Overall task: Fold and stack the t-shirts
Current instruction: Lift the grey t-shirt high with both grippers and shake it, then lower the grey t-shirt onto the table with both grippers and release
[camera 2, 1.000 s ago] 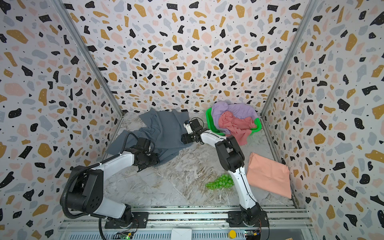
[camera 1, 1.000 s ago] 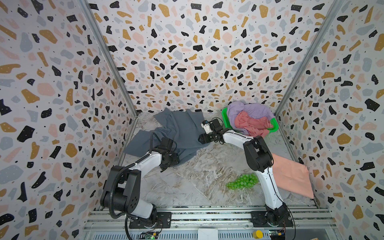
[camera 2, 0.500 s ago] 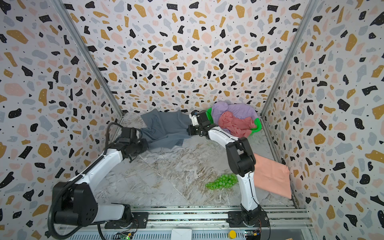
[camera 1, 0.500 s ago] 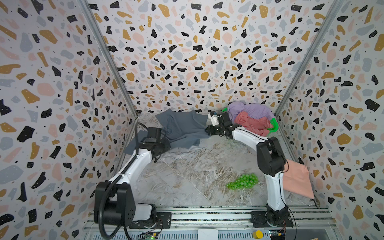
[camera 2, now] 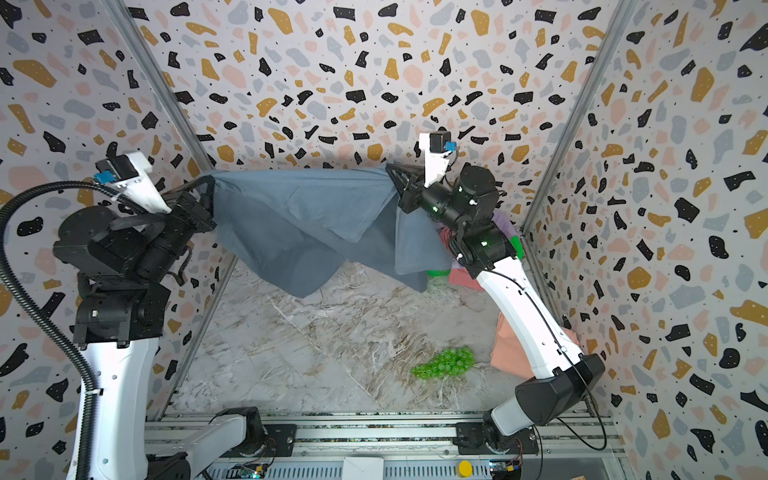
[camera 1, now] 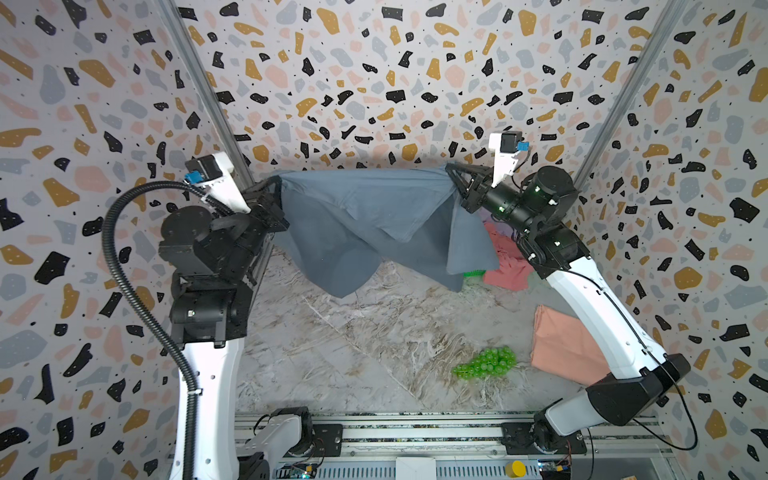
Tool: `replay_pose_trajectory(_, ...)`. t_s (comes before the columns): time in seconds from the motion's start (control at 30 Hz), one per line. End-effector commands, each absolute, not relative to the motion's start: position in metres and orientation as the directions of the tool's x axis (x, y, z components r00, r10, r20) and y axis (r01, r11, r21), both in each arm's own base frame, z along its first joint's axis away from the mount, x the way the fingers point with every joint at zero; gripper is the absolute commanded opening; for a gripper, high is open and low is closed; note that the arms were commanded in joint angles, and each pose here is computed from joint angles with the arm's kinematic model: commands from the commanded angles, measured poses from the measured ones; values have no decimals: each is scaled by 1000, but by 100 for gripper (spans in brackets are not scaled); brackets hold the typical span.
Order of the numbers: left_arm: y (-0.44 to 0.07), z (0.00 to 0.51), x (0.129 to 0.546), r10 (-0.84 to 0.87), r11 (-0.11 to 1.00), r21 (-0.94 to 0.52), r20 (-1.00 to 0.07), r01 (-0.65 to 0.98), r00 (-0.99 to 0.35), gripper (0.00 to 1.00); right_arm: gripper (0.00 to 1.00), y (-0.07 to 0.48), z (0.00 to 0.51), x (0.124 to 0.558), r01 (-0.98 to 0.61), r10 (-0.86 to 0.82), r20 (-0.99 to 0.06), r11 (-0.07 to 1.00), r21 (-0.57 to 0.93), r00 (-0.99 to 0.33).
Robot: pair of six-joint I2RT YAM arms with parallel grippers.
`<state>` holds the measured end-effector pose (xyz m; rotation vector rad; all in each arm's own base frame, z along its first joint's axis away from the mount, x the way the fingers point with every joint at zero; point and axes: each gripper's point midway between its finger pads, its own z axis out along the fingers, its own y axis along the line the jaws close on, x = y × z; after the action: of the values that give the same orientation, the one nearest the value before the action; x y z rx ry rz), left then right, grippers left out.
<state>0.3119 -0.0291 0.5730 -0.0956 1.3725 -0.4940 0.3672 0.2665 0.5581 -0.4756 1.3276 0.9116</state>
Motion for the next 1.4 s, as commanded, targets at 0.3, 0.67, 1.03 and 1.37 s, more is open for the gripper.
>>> replay_pose_trajectory(0.3, -25, 499, 468, -554, 779, -561, -825, 280, -114, 0, 2, 292, 493, 491, -717, 211, -973, 664, 214, -95)
replay_pose_trajectory(0.67, -24, 604, 462, -557, 753, -510, -831, 415, -10, 0, 2, 279, 579, 456, -761, 258, -965, 634, 137, 41)
replay_pose_trajectory(1.03, 18, 351, 421, -596, 784, -609, -683, -121, -423, 0, 6, 316, 334, 407, -597, 56, -747, 563, 572, -663)
replay_pose_trajectory(1.37, 68, 227, 397, -516, 852, -294, -614, -434, -597, 54, 68, 293, 214, 420, -441, -97, -616, 784, 437, -782)
